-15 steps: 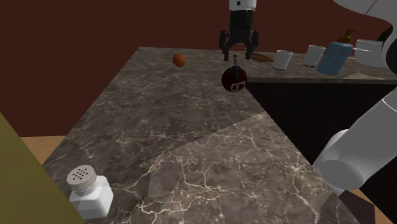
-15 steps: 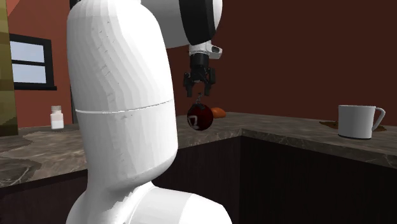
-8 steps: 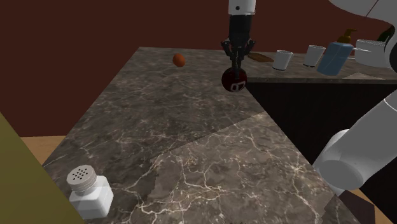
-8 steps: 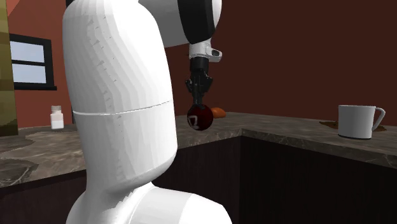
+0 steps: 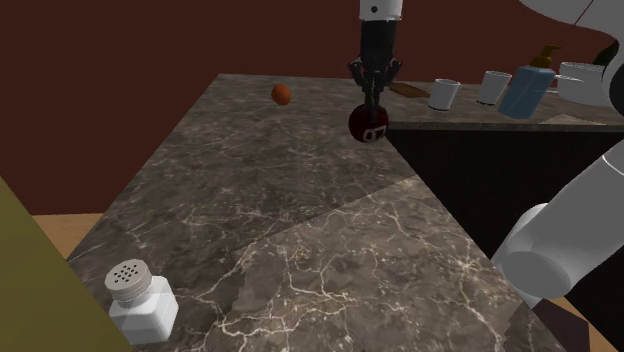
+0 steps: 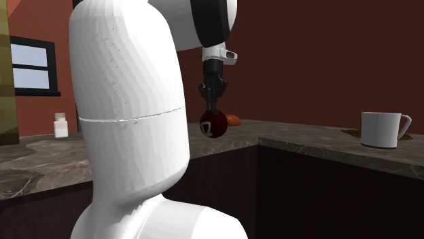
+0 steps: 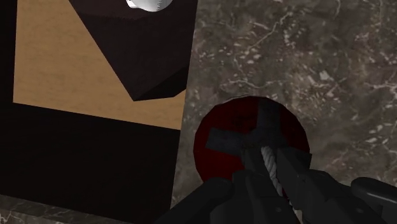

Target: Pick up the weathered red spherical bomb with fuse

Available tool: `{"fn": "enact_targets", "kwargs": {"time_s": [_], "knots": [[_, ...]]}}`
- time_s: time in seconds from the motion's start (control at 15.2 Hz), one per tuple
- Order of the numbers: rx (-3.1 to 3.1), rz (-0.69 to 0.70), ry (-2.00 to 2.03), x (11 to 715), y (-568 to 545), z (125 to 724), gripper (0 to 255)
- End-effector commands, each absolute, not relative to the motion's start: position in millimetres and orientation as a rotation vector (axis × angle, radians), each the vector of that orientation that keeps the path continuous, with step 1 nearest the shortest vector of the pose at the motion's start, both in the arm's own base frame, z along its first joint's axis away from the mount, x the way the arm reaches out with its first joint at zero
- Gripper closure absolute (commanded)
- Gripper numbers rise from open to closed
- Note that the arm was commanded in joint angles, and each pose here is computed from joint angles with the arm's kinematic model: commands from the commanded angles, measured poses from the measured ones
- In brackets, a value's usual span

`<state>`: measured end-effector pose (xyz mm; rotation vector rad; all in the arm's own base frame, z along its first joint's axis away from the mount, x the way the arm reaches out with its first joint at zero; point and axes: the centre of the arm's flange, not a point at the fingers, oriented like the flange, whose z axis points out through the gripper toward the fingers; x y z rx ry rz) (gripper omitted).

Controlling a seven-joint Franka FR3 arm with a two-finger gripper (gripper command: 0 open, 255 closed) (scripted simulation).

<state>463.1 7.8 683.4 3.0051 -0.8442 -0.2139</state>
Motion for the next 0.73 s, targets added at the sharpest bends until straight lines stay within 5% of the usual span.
{"fn": "enact_targets", "kwargs": {"time_s": [0.0,0.66], "knots": [[3.005,-0.214,-0.844,463,9,693,255],[3.005,-0.214,-0.844,463,9,746,255]]}}
